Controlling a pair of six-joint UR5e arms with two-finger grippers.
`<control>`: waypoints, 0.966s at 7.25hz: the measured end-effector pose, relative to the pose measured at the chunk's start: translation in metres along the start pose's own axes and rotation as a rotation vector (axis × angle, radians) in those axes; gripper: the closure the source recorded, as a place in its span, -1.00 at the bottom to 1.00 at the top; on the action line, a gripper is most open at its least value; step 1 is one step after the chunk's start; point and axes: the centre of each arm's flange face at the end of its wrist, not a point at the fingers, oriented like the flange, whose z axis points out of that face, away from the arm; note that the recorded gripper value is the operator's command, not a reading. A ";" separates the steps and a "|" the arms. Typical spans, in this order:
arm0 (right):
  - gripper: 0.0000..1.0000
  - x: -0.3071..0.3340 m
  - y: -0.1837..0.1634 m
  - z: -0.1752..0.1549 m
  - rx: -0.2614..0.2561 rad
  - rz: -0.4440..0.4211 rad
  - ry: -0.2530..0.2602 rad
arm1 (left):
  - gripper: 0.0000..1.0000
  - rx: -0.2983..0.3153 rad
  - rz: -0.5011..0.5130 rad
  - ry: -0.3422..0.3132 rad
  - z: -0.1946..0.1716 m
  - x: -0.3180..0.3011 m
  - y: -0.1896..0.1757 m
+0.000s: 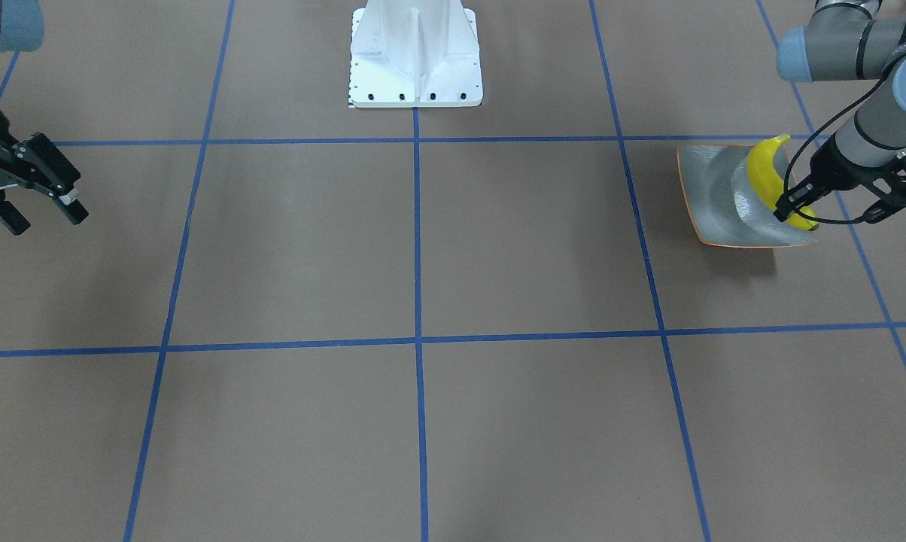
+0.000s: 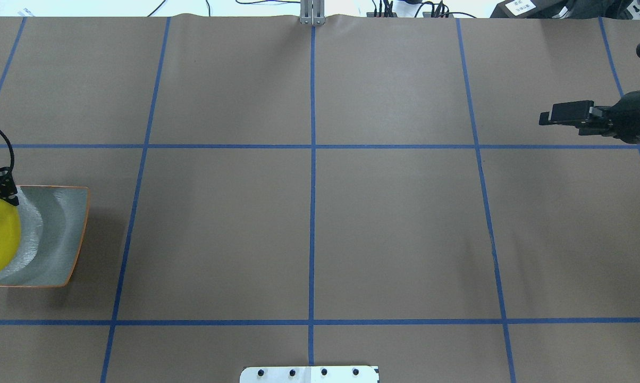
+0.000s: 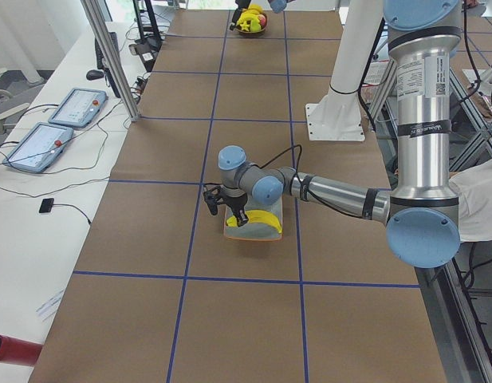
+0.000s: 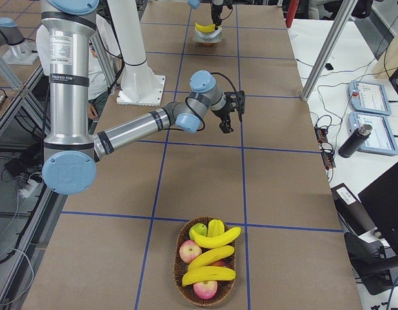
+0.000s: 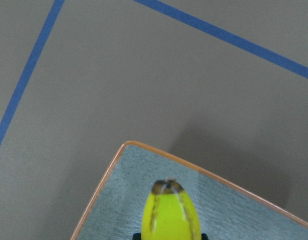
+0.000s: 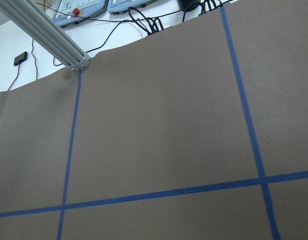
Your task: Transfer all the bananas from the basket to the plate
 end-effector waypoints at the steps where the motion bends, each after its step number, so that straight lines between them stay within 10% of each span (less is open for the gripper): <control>1: -1.00 0.008 -0.004 -0.002 -0.003 0.004 0.005 | -0.98 0.000 -0.005 -0.010 0.004 -0.003 -0.002; 7: -1.00 0.140 -0.026 -0.050 -0.046 -0.077 0.079 | -0.99 -0.026 0.020 0.078 -0.046 0.029 0.009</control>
